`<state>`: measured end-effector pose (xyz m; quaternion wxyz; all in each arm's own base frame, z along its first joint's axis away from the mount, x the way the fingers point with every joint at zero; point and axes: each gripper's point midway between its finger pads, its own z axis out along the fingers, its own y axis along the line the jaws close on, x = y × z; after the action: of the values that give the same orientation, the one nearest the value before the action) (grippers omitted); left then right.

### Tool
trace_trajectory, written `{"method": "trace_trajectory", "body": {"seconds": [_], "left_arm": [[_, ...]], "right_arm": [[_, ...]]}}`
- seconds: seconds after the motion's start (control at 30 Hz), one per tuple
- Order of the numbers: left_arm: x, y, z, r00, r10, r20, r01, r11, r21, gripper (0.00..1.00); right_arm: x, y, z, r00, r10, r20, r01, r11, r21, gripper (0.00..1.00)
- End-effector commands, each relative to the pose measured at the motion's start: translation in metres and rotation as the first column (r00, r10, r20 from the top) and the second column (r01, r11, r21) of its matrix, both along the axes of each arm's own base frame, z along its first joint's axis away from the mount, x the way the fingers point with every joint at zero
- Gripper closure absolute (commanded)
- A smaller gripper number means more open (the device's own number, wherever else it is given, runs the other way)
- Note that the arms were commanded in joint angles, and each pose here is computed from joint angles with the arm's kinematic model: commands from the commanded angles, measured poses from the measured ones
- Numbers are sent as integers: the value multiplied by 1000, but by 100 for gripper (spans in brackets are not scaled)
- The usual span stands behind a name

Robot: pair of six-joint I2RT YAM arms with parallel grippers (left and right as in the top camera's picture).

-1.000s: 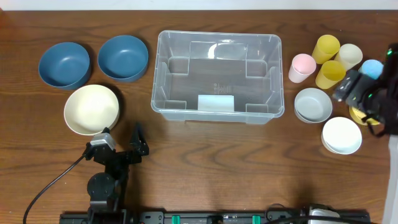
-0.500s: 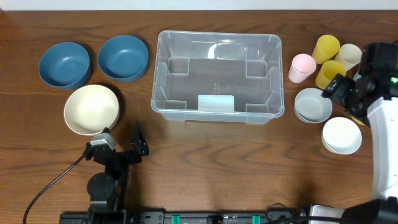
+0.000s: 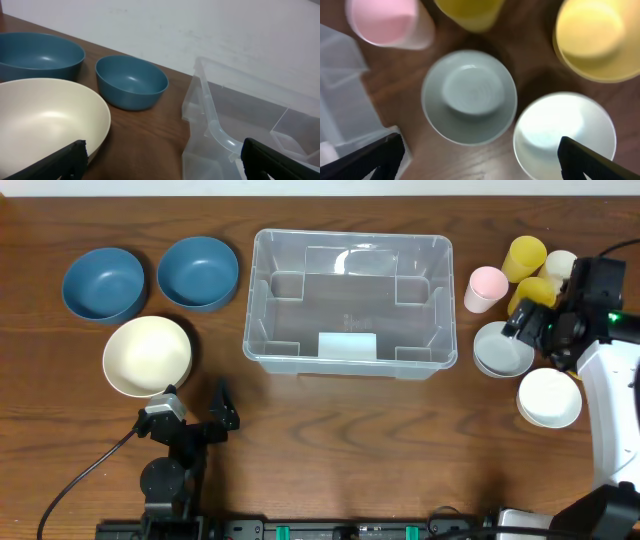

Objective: Pack container
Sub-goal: 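Move the right gripper over the grey bowl and lower onto its rim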

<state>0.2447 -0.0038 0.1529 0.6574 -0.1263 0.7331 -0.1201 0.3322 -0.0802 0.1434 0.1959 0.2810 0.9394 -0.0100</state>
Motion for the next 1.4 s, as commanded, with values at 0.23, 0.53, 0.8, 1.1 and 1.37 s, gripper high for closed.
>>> {"method": "trace_trajectory", "body": {"seconds": [0.23,0.53,0.8,1.1,1.37], "left_arm": [[-1,5,-17,998,26,-50,-25,999,23,2],[-1,5,-17,998,26,-50,-25,999,23,2],[-1,5,-17,998,26,-50,-25,999,23,2],[-1,5,-17,998,26,-50,-25,999,23,2],[-1,5,-17,998,26,-50,-25,999,23,2]], "right_arm": [[-47,4,-51,977,-140,-161,149,988,41,4],[-12,10,-48,999,36,-26,-35,998,45,4],[21,-11,-42,995,46,86,-40,996,-73,6],[23,-21,-93,999,23,-41,-27,996,-90,12],[25,-28,-105,998,6,-60,-13,994,-113,13]]}}
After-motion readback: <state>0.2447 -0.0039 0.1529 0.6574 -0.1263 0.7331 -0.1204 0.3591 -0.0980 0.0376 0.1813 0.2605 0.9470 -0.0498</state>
